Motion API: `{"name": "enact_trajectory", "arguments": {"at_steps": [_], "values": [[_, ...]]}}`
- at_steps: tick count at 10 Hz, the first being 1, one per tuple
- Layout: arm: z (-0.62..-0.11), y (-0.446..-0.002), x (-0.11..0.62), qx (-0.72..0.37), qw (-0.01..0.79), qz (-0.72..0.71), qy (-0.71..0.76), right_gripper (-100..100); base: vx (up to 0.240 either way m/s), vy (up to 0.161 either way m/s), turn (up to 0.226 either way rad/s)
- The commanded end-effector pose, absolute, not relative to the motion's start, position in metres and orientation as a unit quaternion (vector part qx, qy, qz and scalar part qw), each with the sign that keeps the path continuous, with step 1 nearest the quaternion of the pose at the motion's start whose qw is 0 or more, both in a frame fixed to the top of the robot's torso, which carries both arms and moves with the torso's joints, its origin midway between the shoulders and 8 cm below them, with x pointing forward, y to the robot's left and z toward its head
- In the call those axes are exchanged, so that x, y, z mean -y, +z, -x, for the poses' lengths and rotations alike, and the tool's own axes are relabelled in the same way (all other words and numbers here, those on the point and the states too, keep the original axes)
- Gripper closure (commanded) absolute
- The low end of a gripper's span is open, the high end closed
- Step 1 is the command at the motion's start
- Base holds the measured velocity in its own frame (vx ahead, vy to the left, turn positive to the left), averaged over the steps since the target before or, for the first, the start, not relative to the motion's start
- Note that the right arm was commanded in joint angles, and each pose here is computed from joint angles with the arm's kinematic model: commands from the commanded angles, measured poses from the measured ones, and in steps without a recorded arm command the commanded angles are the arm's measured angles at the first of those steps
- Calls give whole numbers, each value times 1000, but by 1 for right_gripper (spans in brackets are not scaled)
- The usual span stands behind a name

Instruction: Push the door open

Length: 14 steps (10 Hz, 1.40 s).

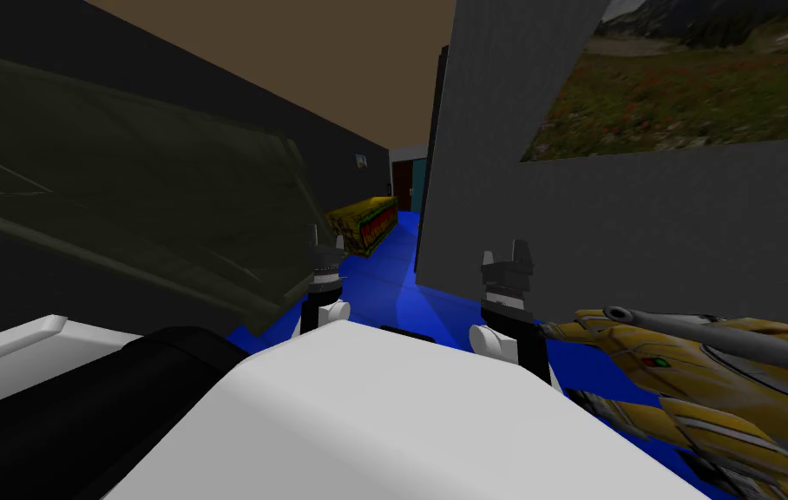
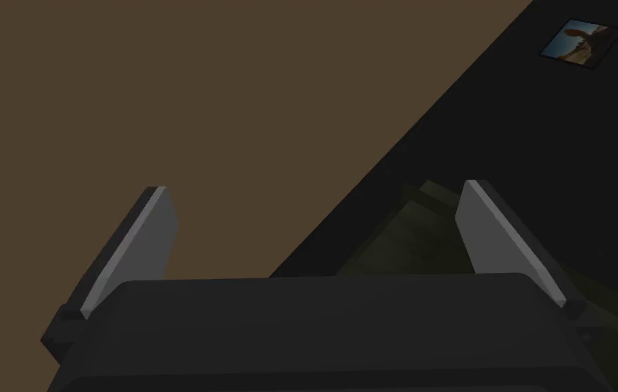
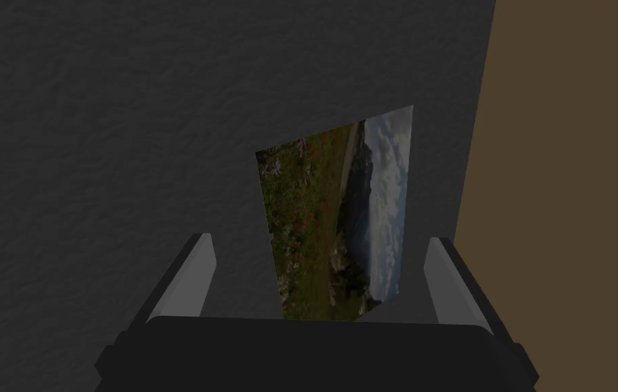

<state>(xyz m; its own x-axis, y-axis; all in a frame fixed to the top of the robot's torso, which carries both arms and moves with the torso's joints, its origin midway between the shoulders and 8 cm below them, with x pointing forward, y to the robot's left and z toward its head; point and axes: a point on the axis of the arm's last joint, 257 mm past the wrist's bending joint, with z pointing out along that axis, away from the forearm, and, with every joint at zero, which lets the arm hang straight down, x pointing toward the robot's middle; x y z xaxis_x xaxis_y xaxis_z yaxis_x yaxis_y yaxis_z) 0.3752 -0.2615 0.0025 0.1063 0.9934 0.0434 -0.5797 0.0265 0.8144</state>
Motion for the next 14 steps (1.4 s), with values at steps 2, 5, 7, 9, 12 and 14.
{"name": "enact_trajectory", "arguments": {"at_steps": [2,5,7,9,12,14], "values": [[-378,-3,264,-298,653,-351,602,-100,125,97,145],[-382,-9,268,-303,651,-349,602,-100,166,148,137],[-385,-14,273,-305,650,-348,603,-100,189,144,134],[-388,-19,277,-307,649,-347,603,-100,193,131,160],[-393,-27,287,-308,648,-349,603,-100,220,132,202],[-396,-32,293,-307,647,-350,604,-100,234,101,162]]}}
